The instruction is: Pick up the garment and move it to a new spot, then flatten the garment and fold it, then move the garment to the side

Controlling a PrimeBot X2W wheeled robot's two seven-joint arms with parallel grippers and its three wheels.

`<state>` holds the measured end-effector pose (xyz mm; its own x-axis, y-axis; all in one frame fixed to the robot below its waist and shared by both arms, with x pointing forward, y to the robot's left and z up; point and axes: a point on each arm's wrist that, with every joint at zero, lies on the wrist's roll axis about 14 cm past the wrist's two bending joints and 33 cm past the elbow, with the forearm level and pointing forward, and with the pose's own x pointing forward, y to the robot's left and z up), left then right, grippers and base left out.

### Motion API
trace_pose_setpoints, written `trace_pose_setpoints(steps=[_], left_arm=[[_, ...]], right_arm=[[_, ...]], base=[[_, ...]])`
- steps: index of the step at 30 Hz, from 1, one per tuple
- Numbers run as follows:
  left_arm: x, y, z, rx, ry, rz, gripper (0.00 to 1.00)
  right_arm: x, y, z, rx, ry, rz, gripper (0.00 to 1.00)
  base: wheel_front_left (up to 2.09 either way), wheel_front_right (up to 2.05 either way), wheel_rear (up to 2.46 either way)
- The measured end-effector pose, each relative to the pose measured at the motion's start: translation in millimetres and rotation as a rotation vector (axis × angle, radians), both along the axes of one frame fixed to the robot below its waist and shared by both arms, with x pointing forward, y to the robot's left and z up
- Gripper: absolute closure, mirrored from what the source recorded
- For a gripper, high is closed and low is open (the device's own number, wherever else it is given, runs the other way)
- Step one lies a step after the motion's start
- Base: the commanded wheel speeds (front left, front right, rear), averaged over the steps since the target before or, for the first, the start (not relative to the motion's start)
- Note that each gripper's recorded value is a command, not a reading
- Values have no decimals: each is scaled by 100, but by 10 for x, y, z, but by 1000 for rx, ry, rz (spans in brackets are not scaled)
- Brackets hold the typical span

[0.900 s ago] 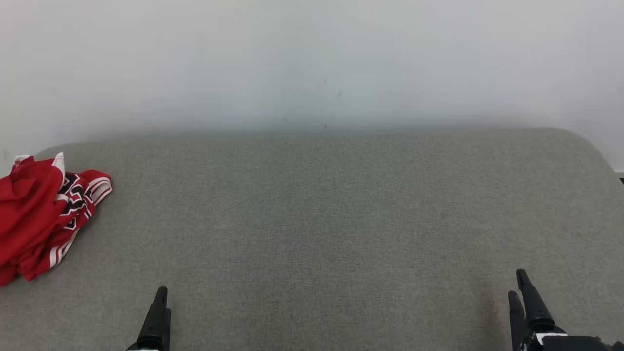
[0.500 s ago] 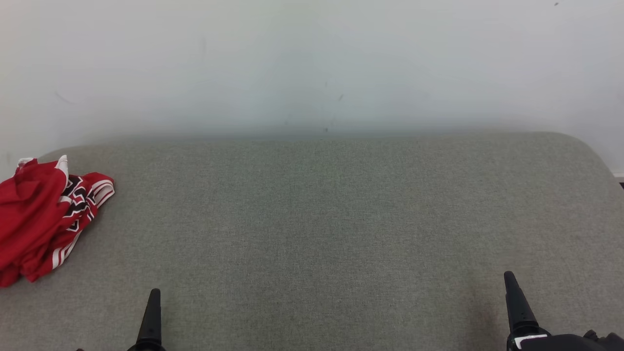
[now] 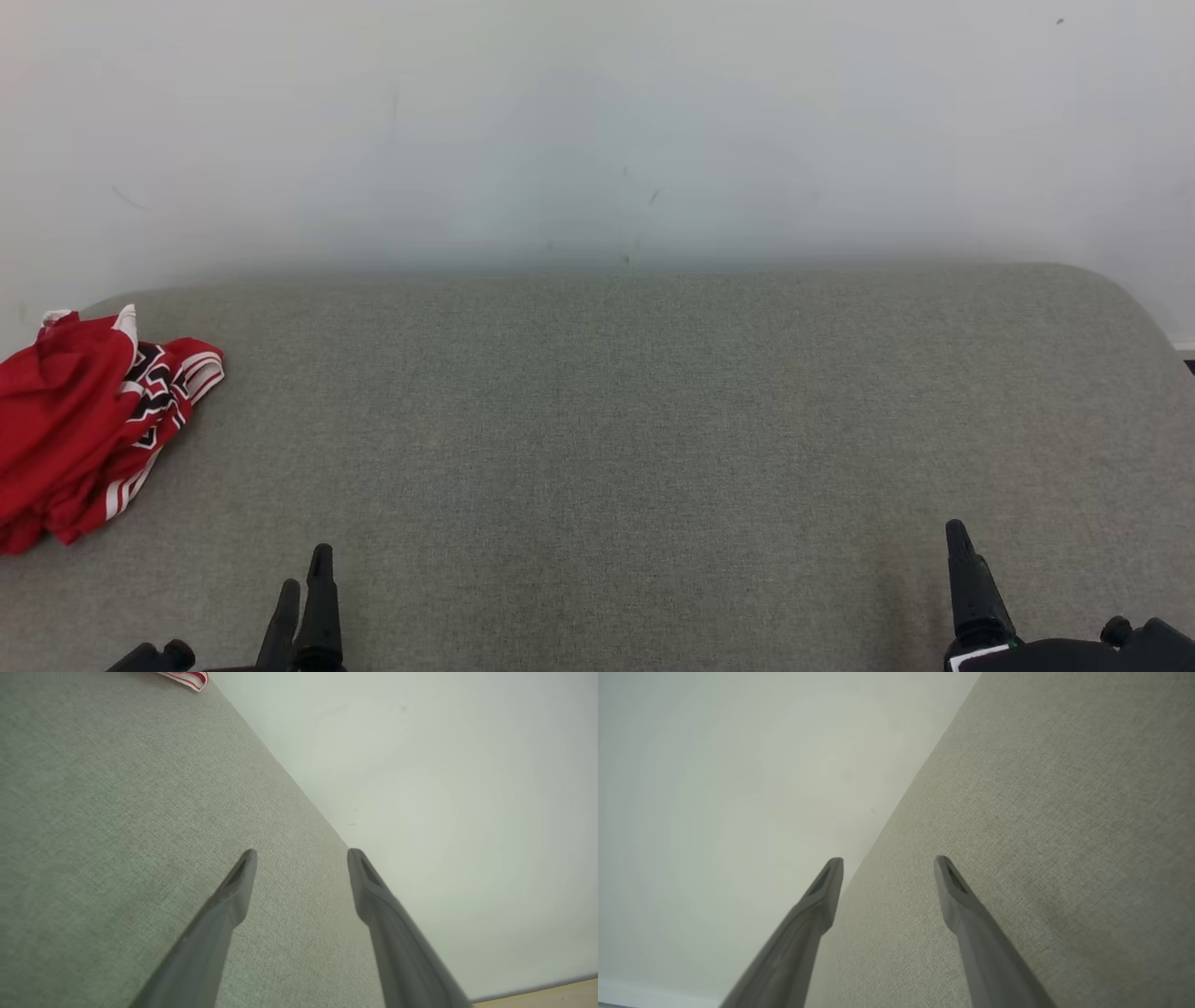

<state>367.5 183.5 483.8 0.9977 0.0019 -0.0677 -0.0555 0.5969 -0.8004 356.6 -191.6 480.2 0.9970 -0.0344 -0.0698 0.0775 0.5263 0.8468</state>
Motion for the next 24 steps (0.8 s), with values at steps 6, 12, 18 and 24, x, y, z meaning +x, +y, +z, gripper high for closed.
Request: trace_pose_setpoints(steps=[6, 12, 18, 24], left_arm=[[-37, -50, -7, 133, -2, -26, 0], [-48, -77, 29, 224, -17, -37, 0], [-88, -110, 57, 330, -33, -54, 0], [-128, -138, 72, 412, -46, -64, 0]], right_arm=[[-9, 55, 11, -110, -6, 23, 0], [-15, 104, 13, -193, -9, 46, 0], [-22, 177, 27, -275, -16, 78, 0], [-47, 197, 25, -362, -18, 96, 0]], base=[[0, 0, 0], [0, 0, 0], [0, 0, 0], [0, 0, 0]])
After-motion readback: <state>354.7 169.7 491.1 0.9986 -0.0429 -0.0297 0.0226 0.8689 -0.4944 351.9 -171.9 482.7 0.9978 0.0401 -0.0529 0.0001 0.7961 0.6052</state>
